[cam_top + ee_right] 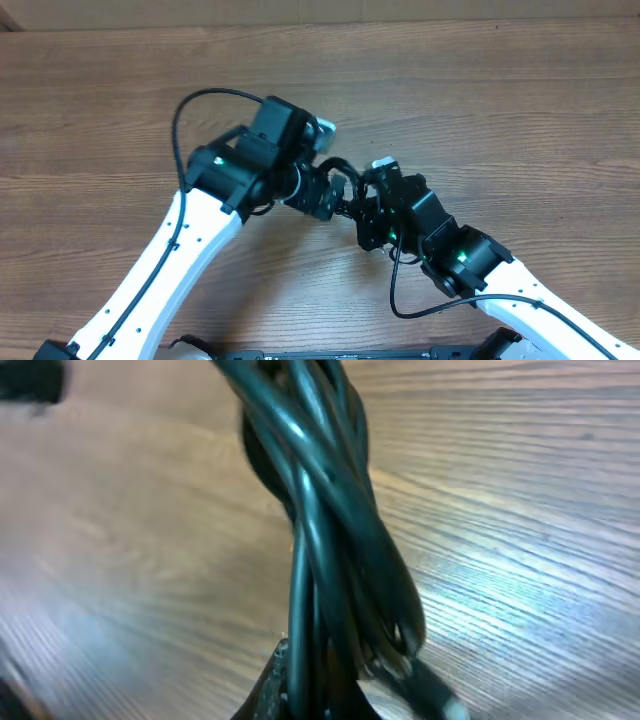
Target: Untangle cables
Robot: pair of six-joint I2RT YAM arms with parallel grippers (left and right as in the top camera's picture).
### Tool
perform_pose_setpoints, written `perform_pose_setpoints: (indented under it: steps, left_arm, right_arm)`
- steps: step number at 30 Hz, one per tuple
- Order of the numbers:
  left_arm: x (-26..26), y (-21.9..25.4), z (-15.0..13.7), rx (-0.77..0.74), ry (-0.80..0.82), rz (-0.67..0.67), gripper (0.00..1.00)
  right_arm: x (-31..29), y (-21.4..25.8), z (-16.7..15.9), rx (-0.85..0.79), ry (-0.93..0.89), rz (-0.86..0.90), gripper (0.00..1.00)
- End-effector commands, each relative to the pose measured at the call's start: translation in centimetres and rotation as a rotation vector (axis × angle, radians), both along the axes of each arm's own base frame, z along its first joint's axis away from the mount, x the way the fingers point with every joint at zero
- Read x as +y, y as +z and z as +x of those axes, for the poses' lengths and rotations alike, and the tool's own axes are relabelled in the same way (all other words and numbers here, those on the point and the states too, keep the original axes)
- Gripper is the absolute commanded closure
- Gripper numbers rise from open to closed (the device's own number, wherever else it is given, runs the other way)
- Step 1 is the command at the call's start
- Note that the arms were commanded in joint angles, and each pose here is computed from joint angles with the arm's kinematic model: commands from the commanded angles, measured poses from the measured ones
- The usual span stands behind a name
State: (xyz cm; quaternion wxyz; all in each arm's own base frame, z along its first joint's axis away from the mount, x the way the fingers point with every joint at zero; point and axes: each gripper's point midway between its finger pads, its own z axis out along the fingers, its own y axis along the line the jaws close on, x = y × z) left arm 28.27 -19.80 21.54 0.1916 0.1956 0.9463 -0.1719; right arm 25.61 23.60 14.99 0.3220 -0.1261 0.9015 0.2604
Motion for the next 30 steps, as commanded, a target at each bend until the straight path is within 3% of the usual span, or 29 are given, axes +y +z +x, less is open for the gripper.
perform_pose_setpoints:
  steps: [1, 6, 9, 18, 24, 30]
  left_arm:
    - [1.7, 4.0, 1.0, 0.024, 0.285, -0.141, 0.00]
    - [6.6, 2.1, 0.0, 0.147, 0.640, -0.059, 0.01]
    - [6.4, 0.4, -0.6, 0.215, 0.695, -0.071, 0.00]
    - [-0.6, -4.4, -0.9, 0.471, 0.626, -0.429, 0.00]
    - [-4.9, -5.7, 0.2, 0.459, 0.539, -0.662, 0.01]
    - [-6.8, -6.0, -0.2, 0.401, 0.460, -0.713, 0.07]
  right_arm:
    - [-0.1, 3.0, 1.3, 0.012, -0.144, 0.125, 0.96]
    - [0.1, 4.3, 0.8, 0.048, -0.175, 0.214, 0.96]
    - [0.0, 6.0, 0.5, 0.038, -0.191, 0.271, 0.96]
    - [-0.3, 10.2, -0.9, 0.032, -0.196, 0.435, 0.96]
    - [0.5, 10.8, -1.5, 0.078, -0.167, 0.493, 0.96]
    - [1.0, 11.2, -1.8, 0.079, -0.140, 0.511, 0.96]
